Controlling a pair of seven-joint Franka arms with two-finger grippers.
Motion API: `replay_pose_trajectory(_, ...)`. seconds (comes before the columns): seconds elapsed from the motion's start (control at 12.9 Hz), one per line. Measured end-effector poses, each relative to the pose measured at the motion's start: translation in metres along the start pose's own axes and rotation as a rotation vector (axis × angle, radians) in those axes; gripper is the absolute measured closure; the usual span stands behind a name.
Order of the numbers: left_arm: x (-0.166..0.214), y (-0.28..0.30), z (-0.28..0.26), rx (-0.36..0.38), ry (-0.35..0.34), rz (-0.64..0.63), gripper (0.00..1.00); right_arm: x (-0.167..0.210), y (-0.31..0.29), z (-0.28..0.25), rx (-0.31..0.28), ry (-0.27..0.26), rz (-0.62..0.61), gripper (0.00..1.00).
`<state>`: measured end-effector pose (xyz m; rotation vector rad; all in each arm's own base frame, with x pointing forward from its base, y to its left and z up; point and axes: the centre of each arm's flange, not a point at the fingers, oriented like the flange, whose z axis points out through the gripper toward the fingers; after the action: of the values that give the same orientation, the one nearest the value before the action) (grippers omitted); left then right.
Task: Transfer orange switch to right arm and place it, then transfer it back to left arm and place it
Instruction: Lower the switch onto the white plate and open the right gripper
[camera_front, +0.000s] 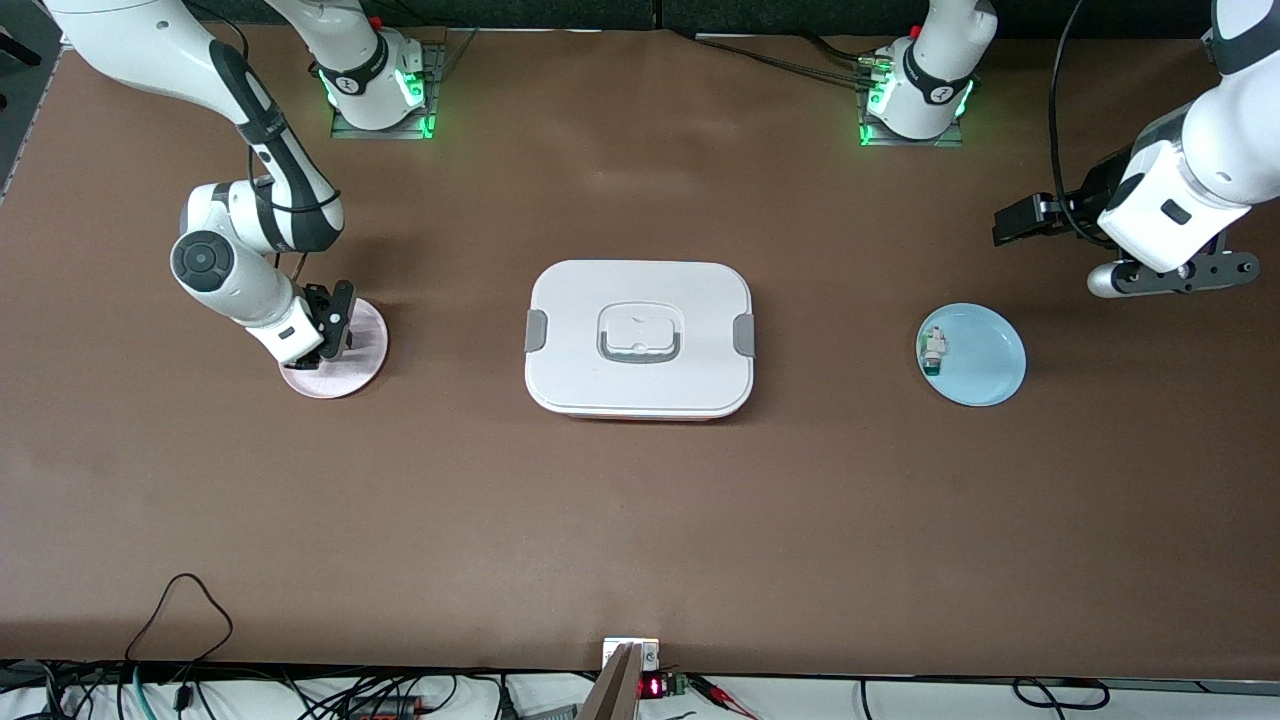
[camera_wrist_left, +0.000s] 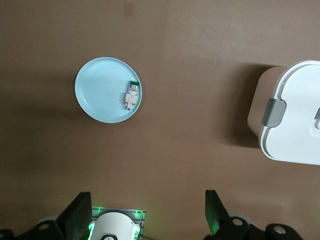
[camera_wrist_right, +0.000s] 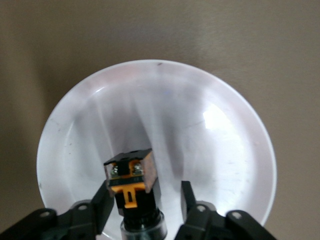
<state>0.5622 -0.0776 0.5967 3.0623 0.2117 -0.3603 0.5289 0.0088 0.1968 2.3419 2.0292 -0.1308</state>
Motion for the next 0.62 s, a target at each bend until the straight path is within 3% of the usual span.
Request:
replay_pose_trajectory(0.23, 0.003, -0.01, -0.001, -0.004, 0.001, -0.013, 0.0, 0.005, 0.021, -0.05, -0.02, -0.014, 0.08, 0.01)
replay_pose_trajectory(0.46, 0.003, -0.01, -0.001, -0.004, 0.001, -0.014, 0.0, 0.024, 0.048, -0.144, 0.005, -0.018, 0.221, 0.0)
replay_pose_trajectory(0.62, 0.003, -0.01, -0.001, -0.004, 0.001, -0.013, 0.0, 0.027, 0.058, -0.202, 0.042, 0.039, 0.351, 0.0)
